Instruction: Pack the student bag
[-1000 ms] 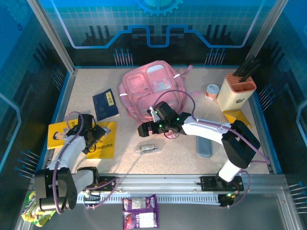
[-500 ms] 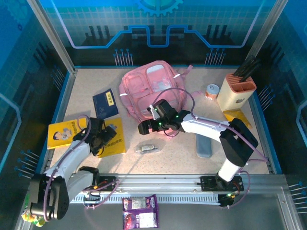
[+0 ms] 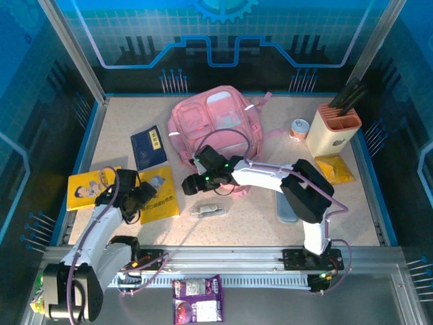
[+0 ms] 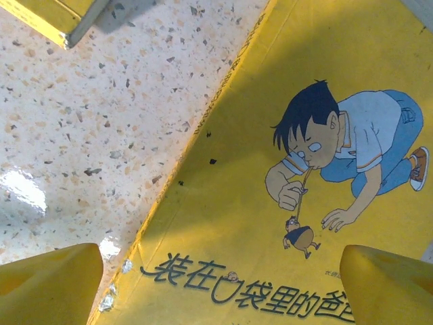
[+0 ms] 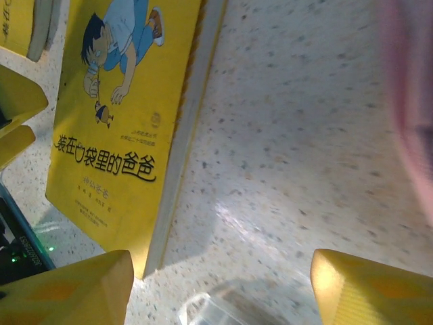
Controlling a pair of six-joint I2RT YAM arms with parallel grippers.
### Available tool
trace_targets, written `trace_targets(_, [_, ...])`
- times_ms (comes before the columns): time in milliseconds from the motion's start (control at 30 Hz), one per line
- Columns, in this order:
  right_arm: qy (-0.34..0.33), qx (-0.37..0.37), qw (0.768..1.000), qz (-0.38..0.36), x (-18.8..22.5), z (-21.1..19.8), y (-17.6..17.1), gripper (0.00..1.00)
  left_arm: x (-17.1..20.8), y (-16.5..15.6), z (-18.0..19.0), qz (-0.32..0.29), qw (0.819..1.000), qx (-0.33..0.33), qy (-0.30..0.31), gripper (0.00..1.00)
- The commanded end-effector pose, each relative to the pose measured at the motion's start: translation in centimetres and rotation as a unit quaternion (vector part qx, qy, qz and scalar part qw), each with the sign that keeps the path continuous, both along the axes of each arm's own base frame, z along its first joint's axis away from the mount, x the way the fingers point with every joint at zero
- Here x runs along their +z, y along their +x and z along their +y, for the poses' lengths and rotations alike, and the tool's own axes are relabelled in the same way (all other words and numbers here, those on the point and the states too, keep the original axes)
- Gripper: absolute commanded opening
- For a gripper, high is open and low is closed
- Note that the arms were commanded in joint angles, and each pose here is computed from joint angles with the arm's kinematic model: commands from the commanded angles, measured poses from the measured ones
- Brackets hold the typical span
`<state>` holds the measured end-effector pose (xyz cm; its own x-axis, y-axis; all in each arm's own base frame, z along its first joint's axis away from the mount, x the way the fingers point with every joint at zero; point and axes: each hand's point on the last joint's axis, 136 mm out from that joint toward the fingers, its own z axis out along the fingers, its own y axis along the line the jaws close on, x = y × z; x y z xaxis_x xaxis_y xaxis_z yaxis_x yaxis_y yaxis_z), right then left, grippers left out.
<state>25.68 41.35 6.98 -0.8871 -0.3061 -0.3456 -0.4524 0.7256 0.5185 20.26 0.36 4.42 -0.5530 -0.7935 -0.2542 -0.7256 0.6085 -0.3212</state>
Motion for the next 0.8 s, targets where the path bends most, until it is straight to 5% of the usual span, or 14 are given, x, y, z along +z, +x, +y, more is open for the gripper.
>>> trace_targets(0, [0.005,0.017,1.000,0.015,-0.4,2.5,-0.8,0.68,-0.7,0.1,-0.9,0.005,0.999,-0.036,-0.020,0.88])
trace_targets(400, [-0.027,0.025,0.998,0.048,-3.3,5.7,-1.4,0.69,-1.0,0.3,-3.9,-0.013,0.993,-0.059,-0.098,0.72])
trace_targets(767, [-0.059,0.022,0.996,0.057,-4.2,5.9,-1.6,0.68,-1.9,-0.4,-3.4,-0.005,0.996,-0.046,-0.080,0.68])
